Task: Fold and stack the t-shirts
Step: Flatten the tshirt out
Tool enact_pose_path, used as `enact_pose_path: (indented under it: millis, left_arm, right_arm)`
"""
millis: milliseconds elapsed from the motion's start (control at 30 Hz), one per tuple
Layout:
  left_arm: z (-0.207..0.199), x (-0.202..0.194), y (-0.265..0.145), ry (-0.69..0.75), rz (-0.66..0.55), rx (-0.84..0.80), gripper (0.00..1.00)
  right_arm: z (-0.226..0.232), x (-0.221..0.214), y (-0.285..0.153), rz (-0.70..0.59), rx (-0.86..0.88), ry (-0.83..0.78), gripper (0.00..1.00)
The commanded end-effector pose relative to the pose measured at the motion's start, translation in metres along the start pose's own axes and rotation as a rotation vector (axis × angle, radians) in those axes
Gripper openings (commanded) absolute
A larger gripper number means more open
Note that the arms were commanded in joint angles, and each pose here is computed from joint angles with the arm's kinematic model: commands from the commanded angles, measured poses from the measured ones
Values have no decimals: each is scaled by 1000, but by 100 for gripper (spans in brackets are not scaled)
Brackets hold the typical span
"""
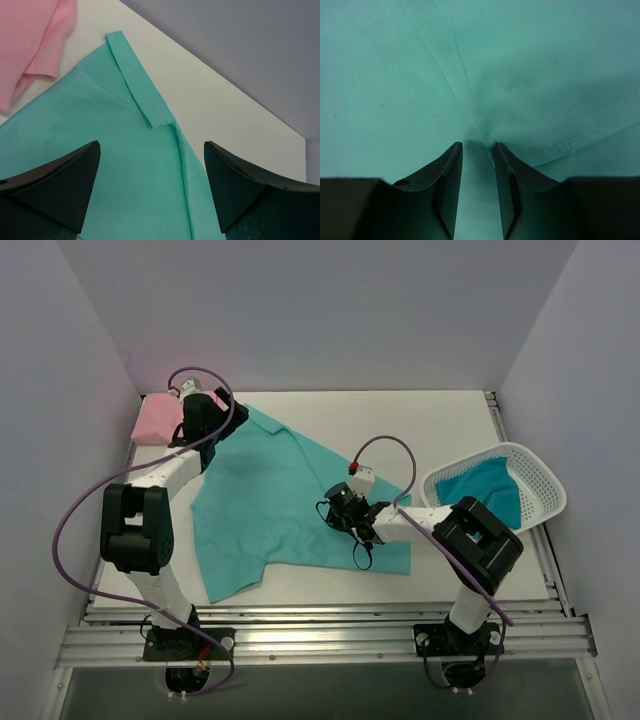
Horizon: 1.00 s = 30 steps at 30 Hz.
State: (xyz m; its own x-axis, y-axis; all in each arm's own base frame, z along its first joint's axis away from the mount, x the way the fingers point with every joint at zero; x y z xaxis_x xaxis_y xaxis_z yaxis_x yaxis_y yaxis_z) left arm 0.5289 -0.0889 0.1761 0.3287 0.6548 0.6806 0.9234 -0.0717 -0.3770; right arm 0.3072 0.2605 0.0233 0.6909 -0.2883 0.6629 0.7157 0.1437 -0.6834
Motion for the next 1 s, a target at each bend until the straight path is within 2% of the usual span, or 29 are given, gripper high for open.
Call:
enact_pose_path:
  millis: [0,167,267,400,467,800,967]
  left_arm:
    - [-12,25,-10,1,-68,-55,93]
    - [-8,25,-12,-10,-69,-62,93]
    - [-4,25,-13,-21,-73,-65,93]
    - [1,23,-10,-29,-66,-66,93]
    - [6,22,-7,-38,-65,-61,93]
    - [13,19,-4,-53,-53,-80,93]
    - [13,17,-1,-56,-49,-91,93]
  right_arm:
    - [-2,-8,5,24,-27,-20,29]
    - [-4,-15,11,49,-41,-36,29]
    - [-5,-20,14,65,-44,-47,21]
    - [-4,-24,18,81,-44,-54,4]
    - [-5,-27,19,88,-47,-58,0]
    - [-5,-33,25,102,-43,-62,0]
    - [4,-3,13,27,-53,-71,0]
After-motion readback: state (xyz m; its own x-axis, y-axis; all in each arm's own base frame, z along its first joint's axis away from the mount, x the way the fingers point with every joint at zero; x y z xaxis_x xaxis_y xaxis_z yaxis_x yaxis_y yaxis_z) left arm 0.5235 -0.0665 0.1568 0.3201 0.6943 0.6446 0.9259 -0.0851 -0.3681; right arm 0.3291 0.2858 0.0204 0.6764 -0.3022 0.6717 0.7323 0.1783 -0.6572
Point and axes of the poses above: each gripper's point midway between its finger pads, its own y axis out along the fingers, its own z axis along the line the jaws close on, x = y × z, the point moved 1 cm from there along -y, back along the fingers, and after that the axes turned 1 degree about -y, right-handed, at the moved point
